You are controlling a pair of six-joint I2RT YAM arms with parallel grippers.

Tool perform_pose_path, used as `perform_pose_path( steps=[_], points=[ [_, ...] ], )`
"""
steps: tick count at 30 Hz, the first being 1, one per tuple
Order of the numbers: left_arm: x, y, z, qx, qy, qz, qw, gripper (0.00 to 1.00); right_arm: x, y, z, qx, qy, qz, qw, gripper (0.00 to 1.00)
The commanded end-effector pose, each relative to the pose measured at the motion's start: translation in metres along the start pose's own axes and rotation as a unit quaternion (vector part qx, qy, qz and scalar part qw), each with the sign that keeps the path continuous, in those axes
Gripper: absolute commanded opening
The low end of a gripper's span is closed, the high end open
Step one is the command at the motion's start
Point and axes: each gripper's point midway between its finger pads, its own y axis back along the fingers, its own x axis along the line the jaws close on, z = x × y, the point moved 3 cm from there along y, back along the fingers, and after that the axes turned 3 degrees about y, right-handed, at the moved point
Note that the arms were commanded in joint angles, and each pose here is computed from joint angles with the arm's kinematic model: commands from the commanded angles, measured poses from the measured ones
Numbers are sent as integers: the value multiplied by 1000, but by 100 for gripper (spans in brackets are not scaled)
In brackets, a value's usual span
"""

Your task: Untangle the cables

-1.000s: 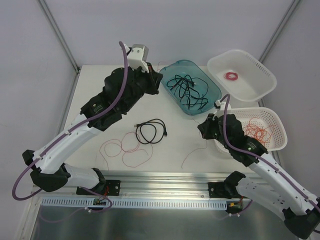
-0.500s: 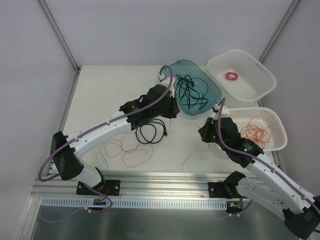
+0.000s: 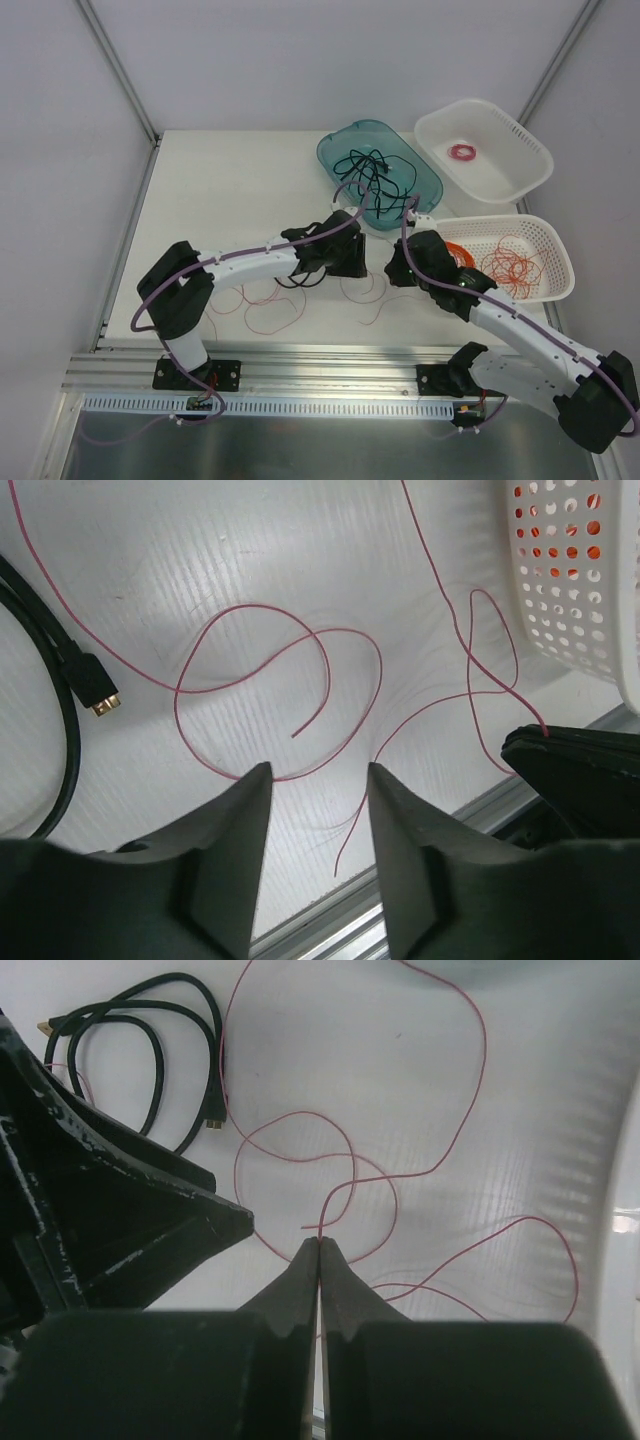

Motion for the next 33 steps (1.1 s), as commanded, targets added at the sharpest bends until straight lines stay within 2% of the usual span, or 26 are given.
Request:
perform_pose_path(
  steps=[1, 7, 11, 13, 15, 19, 21, 22, 25, 28, 33],
  points=[
    [-17, 19, 6, -27, 21, -41, 999, 46, 14, -7, 8, -7, -15, 31, 999, 1],
    [12, 52, 8, -75, 32, -15, 997, 74, 24, -26, -4, 49, -13, 39, 998, 3],
    [46, 73, 13, -85, 54, 11, 995, 84, 29, -43, -15, 102, -2, 35, 994, 9],
    [64, 87, 22, -98, 66, 18, 993, 86, 29, -53, -20, 132, 8, 26, 991, 13],
    [87, 97, 29, -103, 81, 39, 991, 89, 27, -58, -30, 162, 21, 13, 987, 21],
    [116, 132, 46, -135, 68, 64, 986, 93, 27, -59, -31, 170, 42, -6, 984, 36],
    [134, 147, 54, -148, 58, 87, 983, 96, 22, -57, -30, 168, 49, -24, 984, 52],
    [140, 153, 58, -154, 55, 94, 982, 96, 19, -57, -30, 169, 50, -33, 984, 64],
    [159, 168, 67, -166, 42, 118, 978, 96, 5, -59, -31, 170, 51, -85, 981, 85],
    [175, 176, 74, -178, 28, 140, 974, 97, 2, -63, -34, 182, 52, -97, 977, 88],
    [203, 178, 77, -178, 5, 201, 963, 97, 1, -77, -42, 203, 44, -119, 971, 85]
  ],
)
